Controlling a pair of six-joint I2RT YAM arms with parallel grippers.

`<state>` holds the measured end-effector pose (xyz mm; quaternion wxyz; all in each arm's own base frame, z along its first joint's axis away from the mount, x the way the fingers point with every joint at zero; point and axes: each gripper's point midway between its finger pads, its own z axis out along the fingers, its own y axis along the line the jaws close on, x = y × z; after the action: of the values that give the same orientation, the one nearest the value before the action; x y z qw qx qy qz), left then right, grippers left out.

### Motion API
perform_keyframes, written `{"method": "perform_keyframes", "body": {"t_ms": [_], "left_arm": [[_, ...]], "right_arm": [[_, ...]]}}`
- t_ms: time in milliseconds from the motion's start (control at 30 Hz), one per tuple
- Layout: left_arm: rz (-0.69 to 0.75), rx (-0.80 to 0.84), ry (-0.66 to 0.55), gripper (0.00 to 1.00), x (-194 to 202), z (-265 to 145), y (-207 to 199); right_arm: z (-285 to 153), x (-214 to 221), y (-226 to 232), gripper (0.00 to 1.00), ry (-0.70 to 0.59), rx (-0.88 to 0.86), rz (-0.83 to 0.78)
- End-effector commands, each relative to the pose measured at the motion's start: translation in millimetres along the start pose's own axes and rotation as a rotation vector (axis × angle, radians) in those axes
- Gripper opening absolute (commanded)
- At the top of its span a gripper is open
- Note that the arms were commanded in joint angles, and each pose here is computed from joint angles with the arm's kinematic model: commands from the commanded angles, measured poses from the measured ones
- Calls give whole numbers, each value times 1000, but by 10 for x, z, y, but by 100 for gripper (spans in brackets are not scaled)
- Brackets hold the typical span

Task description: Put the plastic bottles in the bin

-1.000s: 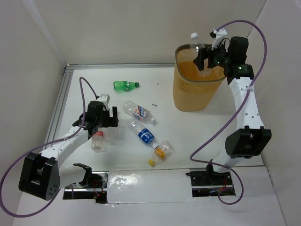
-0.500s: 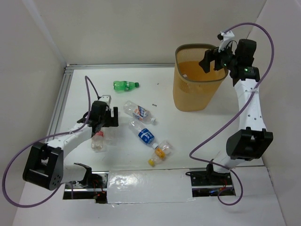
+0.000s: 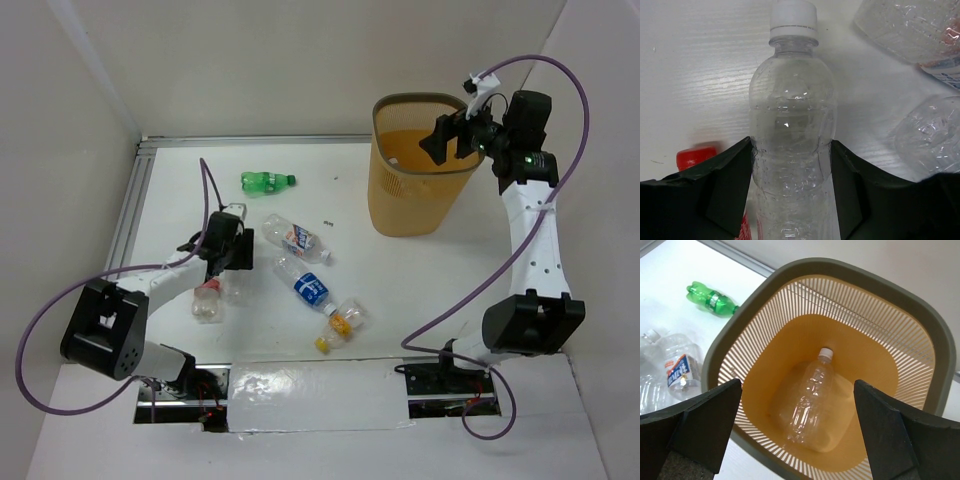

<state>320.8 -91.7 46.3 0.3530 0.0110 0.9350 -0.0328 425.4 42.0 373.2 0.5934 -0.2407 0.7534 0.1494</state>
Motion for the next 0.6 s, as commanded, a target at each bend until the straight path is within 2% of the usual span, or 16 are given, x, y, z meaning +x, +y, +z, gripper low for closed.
{"method": "perform_keyframes", "body": {"t_ms": [0,100,233,367,400,500,567], "left_arm": [[-20,3,-69,31,-275,-98,-59],[-27,31,-148,23,-600,-349,-139],[-14,121,-262,21,-1082,-784,-321],[2,262,-386,16,-1581,-1284,-651],[11,300,-407,16,-1665,-1384,-747],[17,438,-494,15,-2024,-1766,-1080],[30,534,-547,15,-2249,-1988,-1315]], "right_arm": [[-161,-108,182,100,-29,-47,-32],[-186,-75,297,98,-26,-104,-44],[-209,17,469,90,-20,-197,-63],[-226,152,686,72,-15,-276,-81],[-265,148,712,61,-22,-275,-100],[-300,190,862,43,-34,-306,-145],[-293,246,964,40,-28,-324,-166]]}}
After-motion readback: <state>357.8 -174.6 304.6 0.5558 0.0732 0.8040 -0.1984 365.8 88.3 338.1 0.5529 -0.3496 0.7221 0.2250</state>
